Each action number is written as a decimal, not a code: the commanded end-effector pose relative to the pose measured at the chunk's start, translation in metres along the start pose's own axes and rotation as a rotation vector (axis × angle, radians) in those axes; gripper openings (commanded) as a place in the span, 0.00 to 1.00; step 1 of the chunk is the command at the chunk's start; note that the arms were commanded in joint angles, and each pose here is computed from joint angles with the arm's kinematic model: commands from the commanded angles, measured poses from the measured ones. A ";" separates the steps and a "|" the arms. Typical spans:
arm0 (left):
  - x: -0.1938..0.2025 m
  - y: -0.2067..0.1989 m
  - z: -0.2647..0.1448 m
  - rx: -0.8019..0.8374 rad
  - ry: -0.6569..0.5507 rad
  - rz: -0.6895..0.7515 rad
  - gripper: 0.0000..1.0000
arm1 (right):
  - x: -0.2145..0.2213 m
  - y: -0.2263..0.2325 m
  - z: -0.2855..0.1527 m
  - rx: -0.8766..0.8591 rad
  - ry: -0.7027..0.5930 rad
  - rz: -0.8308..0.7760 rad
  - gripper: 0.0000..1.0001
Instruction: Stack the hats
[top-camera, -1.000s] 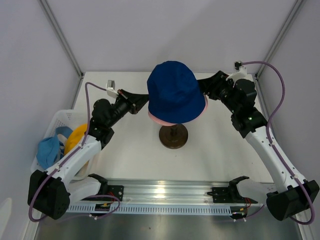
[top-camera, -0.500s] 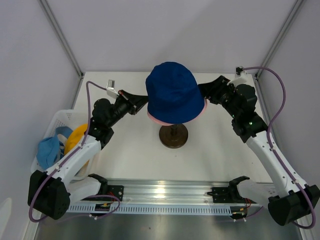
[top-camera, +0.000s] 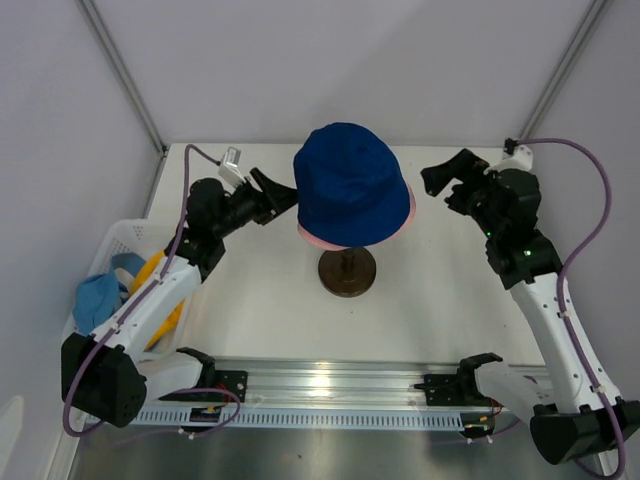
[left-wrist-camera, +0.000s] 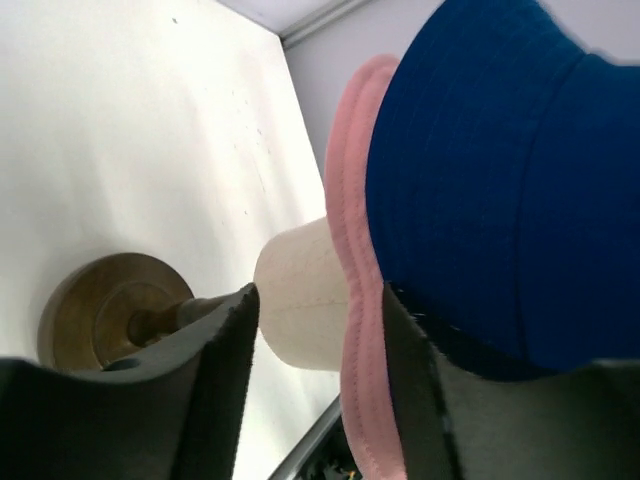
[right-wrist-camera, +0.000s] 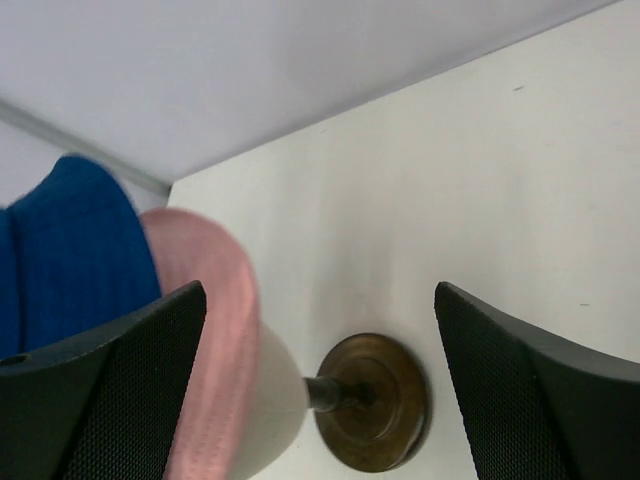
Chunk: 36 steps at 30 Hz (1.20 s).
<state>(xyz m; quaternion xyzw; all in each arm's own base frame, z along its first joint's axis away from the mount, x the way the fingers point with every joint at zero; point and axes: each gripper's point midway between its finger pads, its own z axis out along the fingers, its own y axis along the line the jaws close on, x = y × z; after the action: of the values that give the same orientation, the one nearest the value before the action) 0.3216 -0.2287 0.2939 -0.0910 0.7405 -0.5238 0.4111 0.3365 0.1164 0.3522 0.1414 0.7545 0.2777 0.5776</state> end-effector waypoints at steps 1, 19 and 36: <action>-0.029 -0.029 -0.022 0.029 -0.031 0.147 0.64 | -0.038 -0.020 -0.034 0.098 -0.085 -0.032 0.99; -0.050 0.165 -0.248 -1.029 -0.604 -0.229 1.00 | 0.050 -0.077 -0.021 0.077 0.026 0.058 1.00; -0.072 0.216 -0.361 -1.566 -1.093 -0.449 0.95 | 0.040 -0.059 -0.006 0.013 0.065 0.029 0.99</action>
<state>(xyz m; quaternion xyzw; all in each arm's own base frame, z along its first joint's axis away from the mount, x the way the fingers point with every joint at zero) 0.1957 0.1154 0.1444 -0.6647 0.6520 0.0692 0.3582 0.3173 0.0808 0.2506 0.1741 0.8000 0.2565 0.5137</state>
